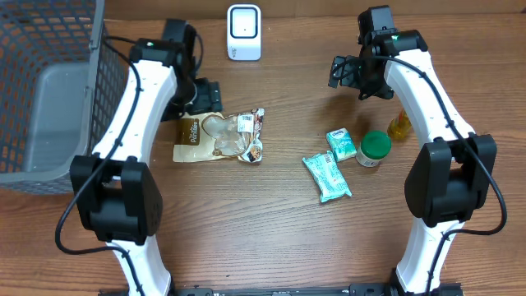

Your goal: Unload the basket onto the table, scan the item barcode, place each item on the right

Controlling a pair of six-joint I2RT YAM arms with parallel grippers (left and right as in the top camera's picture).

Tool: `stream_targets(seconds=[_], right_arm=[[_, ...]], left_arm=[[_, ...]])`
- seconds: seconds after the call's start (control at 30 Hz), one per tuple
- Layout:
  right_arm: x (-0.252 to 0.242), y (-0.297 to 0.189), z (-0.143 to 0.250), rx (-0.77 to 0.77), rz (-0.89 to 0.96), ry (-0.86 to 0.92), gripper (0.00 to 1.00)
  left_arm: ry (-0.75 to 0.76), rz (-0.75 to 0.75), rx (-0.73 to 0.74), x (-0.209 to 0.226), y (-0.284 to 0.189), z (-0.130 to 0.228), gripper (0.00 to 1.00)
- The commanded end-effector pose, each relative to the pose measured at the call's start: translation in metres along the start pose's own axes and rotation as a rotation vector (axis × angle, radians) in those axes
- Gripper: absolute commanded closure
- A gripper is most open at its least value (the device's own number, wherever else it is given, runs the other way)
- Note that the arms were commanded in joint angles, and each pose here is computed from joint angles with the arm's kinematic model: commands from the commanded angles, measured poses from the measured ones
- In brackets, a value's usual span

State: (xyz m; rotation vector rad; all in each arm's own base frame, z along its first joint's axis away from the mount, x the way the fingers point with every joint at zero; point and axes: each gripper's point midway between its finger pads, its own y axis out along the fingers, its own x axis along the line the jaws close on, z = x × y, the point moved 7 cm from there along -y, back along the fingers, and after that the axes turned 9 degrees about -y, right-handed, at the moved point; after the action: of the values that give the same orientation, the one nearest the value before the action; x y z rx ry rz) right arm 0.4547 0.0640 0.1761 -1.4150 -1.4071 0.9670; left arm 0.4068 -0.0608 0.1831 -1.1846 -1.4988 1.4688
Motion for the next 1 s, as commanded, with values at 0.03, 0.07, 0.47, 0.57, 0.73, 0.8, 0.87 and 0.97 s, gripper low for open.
stream_targets(seconds=[0.03,0.07,0.47,0.57,0.73,0.8,0.87,0.97], right_arm=[[0.001,-0.016,-0.006,-0.048,0.003,-0.009,0.00],[0.001,-0.016,-0.006,-0.048,0.003,-0.009,0.00],[0.001,-0.016,-0.006,-0.048,0.003,-0.009,0.00],[0.001,-0.016,-0.006,-0.048,0.003,-0.009,0.00],[0.001,-0.016,-0.006,-0.048,0.003,-0.009,0.00],[0.001,-0.016,-0.006,-0.048,0.003,-0.009,0.00],[0.001,-0.016,-0.006,-0.048,0.003,-0.009,0.00],[0.001,-0.016,-0.006,-0.048,0.003,-0.009,0.00]], left_arm=[[-0.006,0.004,0.038,0.015,0.018,-0.011,0.06],[-0.003,0.008,0.044,0.016,0.019,-0.012,0.06],[0.004,-0.049,0.132,0.020,0.070,-0.013,0.03],[0.004,-0.056,0.159,0.019,0.087,-0.013,0.03],[0.006,-0.080,0.232,0.020,0.118,-0.006,0.04],[0.005,-0.093,0.261,0.022,0.129,-0.003,0.05],[0.011,-0.089,0.282,0.022,0.136,-0.001,0.15],[0.018,-0.061,0.308,0.020,0.142,0.002,0.30]])
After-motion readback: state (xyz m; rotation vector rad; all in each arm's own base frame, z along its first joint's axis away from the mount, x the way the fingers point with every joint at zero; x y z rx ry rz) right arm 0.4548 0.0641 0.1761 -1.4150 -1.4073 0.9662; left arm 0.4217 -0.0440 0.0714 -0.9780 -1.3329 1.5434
